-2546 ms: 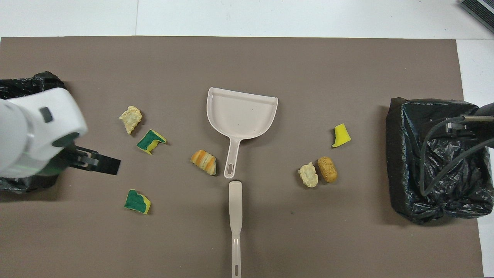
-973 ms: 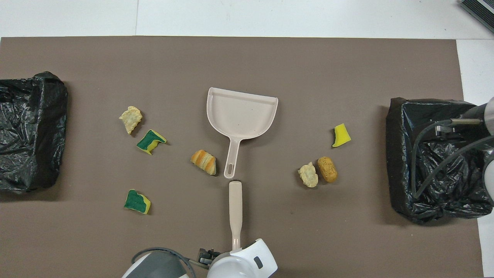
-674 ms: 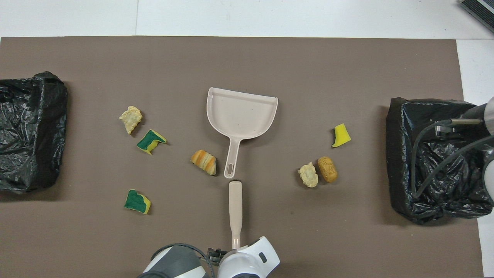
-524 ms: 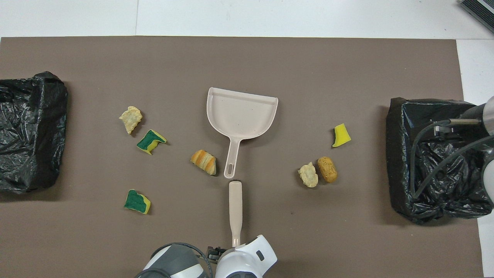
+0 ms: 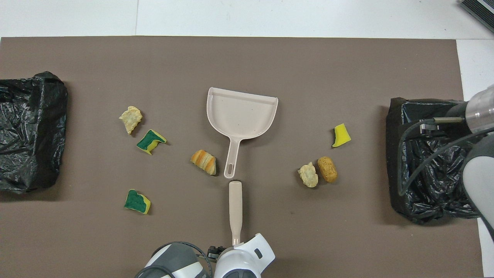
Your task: Sweep and dump trash in bin
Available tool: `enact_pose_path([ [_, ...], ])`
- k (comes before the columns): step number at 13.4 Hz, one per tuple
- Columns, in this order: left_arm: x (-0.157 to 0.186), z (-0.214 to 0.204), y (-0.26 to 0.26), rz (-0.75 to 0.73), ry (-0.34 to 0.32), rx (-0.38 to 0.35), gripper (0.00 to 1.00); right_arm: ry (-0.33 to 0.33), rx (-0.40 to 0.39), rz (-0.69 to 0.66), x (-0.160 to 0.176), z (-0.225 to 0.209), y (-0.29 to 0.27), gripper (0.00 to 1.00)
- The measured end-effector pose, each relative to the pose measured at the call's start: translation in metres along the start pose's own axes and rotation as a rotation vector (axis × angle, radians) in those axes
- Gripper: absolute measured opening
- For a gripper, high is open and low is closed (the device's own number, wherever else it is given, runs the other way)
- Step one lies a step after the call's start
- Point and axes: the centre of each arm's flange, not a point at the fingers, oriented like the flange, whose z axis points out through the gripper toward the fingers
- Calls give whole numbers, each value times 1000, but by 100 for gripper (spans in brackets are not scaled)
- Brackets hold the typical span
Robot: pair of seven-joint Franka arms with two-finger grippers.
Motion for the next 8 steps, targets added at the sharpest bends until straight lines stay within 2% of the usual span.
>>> enact_pose_path([
  [3,-1,0,1,-18,0,0,33,-6,0,-40,12,19,-23,100],
  [4,-1,0,1,-26,-2,2,26,-14,-1,-54,16,27,-32,100],
  [8,-2,-30,-10,-94,-60,57,26,-37,0,-61,44,65,-84,100],
])
